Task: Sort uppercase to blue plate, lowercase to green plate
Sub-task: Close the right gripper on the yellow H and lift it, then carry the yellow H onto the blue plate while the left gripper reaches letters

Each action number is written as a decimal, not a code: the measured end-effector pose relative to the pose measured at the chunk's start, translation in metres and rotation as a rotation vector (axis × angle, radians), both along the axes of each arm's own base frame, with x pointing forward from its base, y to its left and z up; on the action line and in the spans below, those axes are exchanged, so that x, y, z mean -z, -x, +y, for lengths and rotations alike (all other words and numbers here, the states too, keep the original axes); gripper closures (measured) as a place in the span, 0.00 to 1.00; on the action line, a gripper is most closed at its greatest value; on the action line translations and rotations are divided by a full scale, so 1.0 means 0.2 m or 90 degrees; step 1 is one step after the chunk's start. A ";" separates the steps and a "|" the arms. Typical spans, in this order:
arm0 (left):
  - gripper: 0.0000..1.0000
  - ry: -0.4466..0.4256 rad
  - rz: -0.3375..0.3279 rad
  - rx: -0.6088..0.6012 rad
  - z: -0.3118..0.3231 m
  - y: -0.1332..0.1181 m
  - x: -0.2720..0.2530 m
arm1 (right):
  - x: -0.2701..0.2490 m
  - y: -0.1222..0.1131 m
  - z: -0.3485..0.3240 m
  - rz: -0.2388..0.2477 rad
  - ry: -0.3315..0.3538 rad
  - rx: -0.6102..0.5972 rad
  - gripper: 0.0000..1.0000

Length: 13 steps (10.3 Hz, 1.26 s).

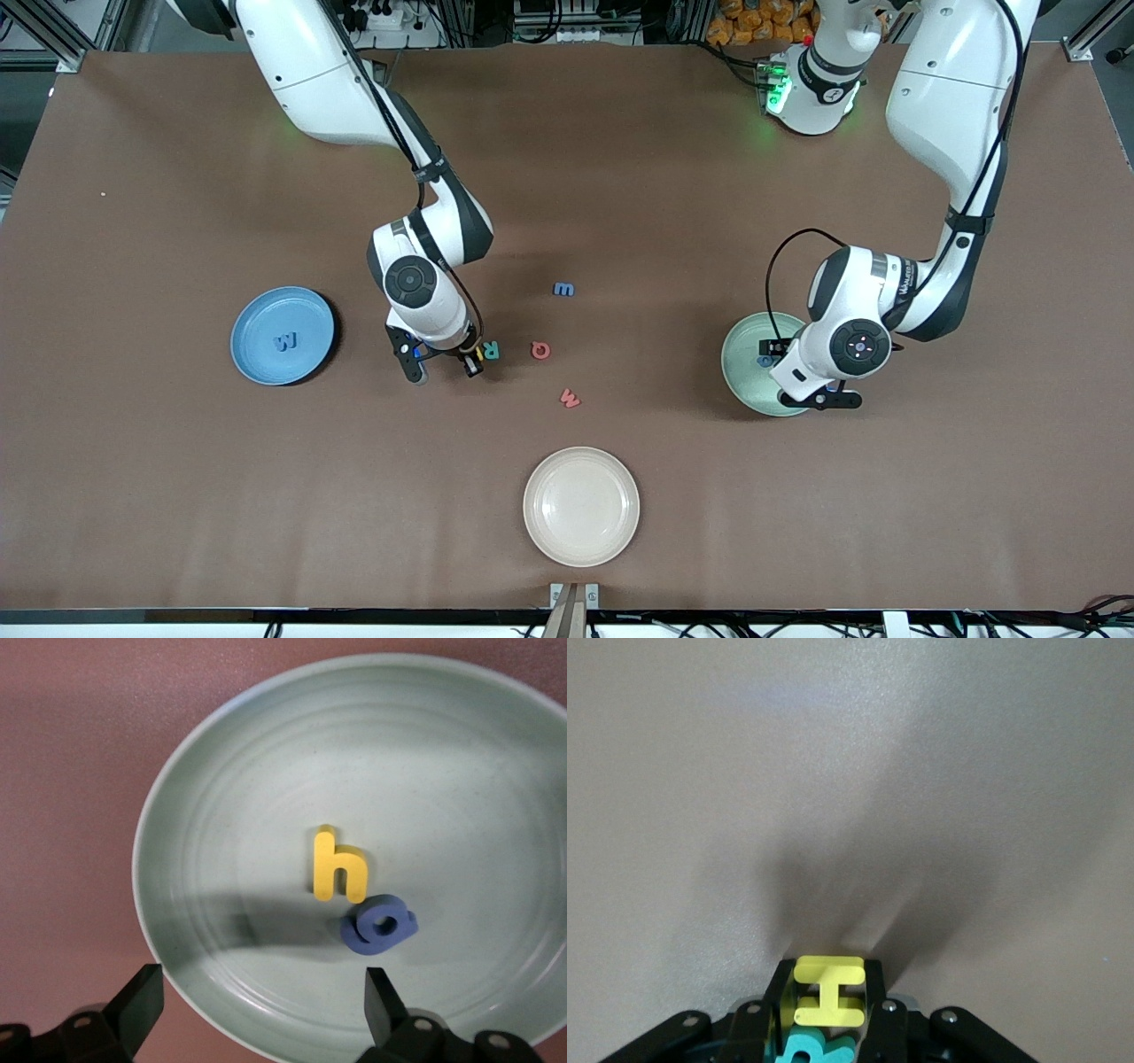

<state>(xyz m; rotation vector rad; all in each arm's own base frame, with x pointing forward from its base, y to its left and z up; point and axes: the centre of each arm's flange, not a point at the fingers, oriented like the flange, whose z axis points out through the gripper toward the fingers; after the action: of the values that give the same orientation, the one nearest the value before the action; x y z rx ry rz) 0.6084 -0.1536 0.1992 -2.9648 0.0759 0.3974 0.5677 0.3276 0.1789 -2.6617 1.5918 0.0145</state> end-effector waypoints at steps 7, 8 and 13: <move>0.00 0.008 -0.031 -0.030 -0.37 0.07 -0.16 | -0.09 -0.05 -0.09 0.021 0.018 -0.139 0.65; 0.00 0.011 -0.044 -0.048 -0.45 0.08 -0.21 | -0.16 -0.08 -0.14 0.026 0.020 -0.166 0.65; 0.00 0.024 -0.091 -0.209 -0.77 0.07 -0.35 | -0.51 -0.12 -0.70 0.022 0.020 -0.357 0.65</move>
<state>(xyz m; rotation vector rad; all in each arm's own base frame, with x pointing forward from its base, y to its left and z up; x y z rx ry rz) 0.5950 -0.3077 0.2682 -3.0341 -0.4287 0.2203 0.5909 0.1874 0.2805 -3.0438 0.8072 0.0518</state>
